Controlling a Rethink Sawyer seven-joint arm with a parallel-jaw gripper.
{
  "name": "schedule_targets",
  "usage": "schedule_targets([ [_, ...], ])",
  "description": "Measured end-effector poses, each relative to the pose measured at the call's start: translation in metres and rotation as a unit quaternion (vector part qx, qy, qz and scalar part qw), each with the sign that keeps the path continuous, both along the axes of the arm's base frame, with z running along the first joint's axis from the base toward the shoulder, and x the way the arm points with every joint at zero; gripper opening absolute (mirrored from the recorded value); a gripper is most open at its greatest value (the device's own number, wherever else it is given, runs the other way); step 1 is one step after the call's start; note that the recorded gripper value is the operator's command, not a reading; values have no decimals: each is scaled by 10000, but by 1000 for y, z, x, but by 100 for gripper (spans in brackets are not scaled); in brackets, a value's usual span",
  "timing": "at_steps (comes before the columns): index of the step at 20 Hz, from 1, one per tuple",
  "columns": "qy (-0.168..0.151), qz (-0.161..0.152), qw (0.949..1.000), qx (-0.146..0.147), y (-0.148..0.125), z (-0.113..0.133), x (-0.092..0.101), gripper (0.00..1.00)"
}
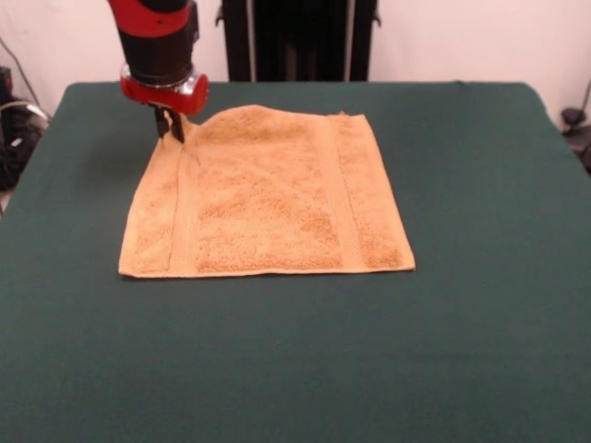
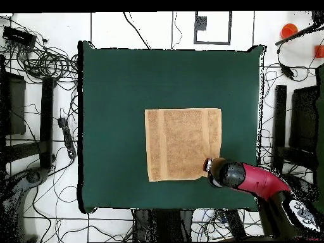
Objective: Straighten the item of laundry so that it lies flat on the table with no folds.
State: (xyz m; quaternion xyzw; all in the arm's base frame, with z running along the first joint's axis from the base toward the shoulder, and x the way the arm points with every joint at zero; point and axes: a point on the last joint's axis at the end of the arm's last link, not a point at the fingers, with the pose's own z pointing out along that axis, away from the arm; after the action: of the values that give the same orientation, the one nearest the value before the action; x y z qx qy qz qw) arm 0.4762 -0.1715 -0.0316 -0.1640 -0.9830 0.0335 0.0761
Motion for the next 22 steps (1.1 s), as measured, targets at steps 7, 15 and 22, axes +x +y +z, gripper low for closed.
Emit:
schedule_targets([
  [7, -14, 3, 10000, -11, 0, 2, 1, 0],
  [15, -90, 16, 9999, -67, -3, 10, 6, 0],
  [22, -114, 21, 9999, -85, -4, 13, 8, 0],
])
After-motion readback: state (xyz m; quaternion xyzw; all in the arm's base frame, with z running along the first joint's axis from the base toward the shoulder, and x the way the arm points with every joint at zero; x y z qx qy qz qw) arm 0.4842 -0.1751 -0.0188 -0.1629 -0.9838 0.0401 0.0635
